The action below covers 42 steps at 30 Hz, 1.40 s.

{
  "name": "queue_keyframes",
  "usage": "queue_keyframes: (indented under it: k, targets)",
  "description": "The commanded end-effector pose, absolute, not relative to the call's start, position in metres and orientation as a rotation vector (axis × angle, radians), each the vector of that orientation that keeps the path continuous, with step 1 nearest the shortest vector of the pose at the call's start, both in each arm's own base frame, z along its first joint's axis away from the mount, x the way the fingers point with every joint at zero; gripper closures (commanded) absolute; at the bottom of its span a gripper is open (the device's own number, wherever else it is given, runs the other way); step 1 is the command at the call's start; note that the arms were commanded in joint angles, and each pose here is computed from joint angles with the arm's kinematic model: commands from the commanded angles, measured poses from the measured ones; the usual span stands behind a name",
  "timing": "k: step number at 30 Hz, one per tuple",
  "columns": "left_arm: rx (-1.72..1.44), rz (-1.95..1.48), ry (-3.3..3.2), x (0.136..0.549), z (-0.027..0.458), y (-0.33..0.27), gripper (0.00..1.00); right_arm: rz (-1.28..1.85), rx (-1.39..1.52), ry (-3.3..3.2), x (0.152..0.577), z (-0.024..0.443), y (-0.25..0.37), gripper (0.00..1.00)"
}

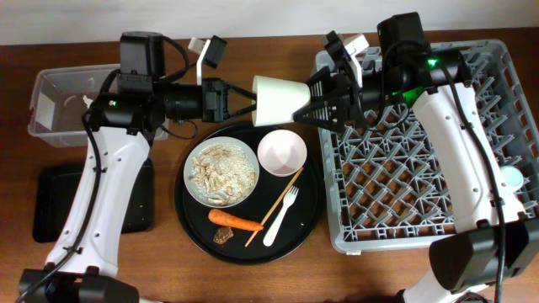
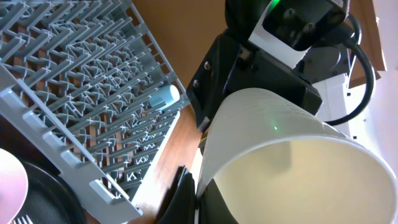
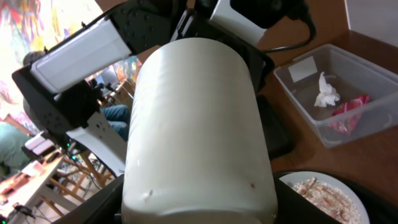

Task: Sort waste into correct bins and load items into the dishwasher rack
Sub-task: 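Pass the white cup from the left gripper to the right gripper, then place the white cup upside down in the rack with the right gripper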

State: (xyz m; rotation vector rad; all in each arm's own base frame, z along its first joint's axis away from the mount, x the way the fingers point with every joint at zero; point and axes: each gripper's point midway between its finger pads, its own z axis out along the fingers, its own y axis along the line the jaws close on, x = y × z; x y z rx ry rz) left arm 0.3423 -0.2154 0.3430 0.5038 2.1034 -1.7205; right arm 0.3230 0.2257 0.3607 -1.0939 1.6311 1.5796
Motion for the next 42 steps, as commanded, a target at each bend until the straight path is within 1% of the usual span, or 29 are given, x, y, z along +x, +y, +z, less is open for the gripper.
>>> queue_keyframes:
  k: [1, 2, 4, 5, 6, 8, 9, 10, 11, 14, 17, 19, 21, 24, 27, 32, 35, 38, 42]
  targets:
    - [0.513, -1.715, 2.111, 0.342, 0.342, -0.22, 0.99, 1.652, -1.111, 1.526, 0.314, 0.375, 0.231, 0.44]
    - [0.513, -1.715, 2.111, 0.342, 0.342, -0.22, 0.99, 1.65, -1.113, 1.523, 0.315, 0.375, 0.231, 0.45]
    - [0.512, -1.712, 2.112, 0.342, 0.341, -0.22, 0.95, 1.649, -1.113, 1.524, 0.315, 0.375, 0.231, 0.49]
    - [0.509, -1.705, 2.115, 0.343, 0.341, -0.22, 0.92, 1.649, -1.113, 1.524, 0.315, 0.375, 0.231, 0.53]
    - [0.505, -1.699, 2.118, 0.344, 0.34, -0.22, 0.88, 1.648, -1.113, 1.526, 0.315, 0.375, 0.231, 0.53]
    - [0.493, -1.676, 2.129, 0.346, 0.338, -0.219, 0.75, 1.631, -1.114, 1.547, 0.316, 0.372, 0.231, 0.54]
    - [0.481, -1.653, 2.139, 0.349, 0.335, -0.218, 0.66, 1.612, -1.111, 1.579, 0.319, 0.368, 0.231, 0.55]
    - [0.462, -1.623, 2.156, 0.352, 0.332, -0.217, 0.6, 1.58, -1.103, 1.642, 0.322, 0.36, 0.231, 0.55]
    - [0.432, -1.58, 2.184, 0.356, 0.326, -0.215, 0.57, 1.511, -1.089, 1.75, 0.329, 0.346, 0.229, 0.55]
    - [0.307, -1.316, 2.34, 0.371, 0.291, -0.197, 0.56, 1.277, -0.991, 2.071, 0.351, 0.306, 0.215, 0.55]
    - [0.137, -0.941, 2.545, 0.379, 0.245, -0.16, 0.56, 1.073, -0.832, 2.297, 0.371, 0.28, 0.187, 0.56]
    - [0.047, -0.718, 2.64, 0.378, 0.225, -0.134, 0.55, 0.965, -0.709, 2.409, 0.38, 0.268, 0.162, 0.56]
    - [-0.024, -0.497, 2.712, 0.374, 0.209, -0.106, 0.55, 0.825, -0.543, 2.547, 0.386, 0.252, 0.123, 0.57]
    - [-0.077, -0.289, 2.77, 0.366, 0.199, -0.08, 0.54, 0.62, -0.286, 2.722, 0.383, 0.231, 0.058, 0.57]
    - [-0.092, -0.221, 2.79, 0.362, 0.196, -0.072, 0.54, 0.451, 0.016, 2.822, 0.374, 0.224, -0.01, 0.57]
    - [-0.092, -0.221, 2.79, 0.363, 0.196, -0.072, 0.54, 0.22, 0.516, 2.788, 0.359, 0.231, -0.109, 0.57]
    - [-0.092, -0.221, 2.79, 0.362, 0.196, -0.072, 0.53, 0.09, 0.737, 2.727, 0.349, 0.23, -0.158, 0.58]
    - [-0.092, -0.221, 2.79, 0.362, 0.196, -0.072, 0.53, 0.008, 0.891, 2.671, 0.341, 0.227, -0.193, 0.58]
    - [-0.092, -0.221, 2.79, 0.362, 0.196, -0.072, 0.53, -0.091, 1.021, 2.633, 0.333, 0.219, -0.224, 0.58]
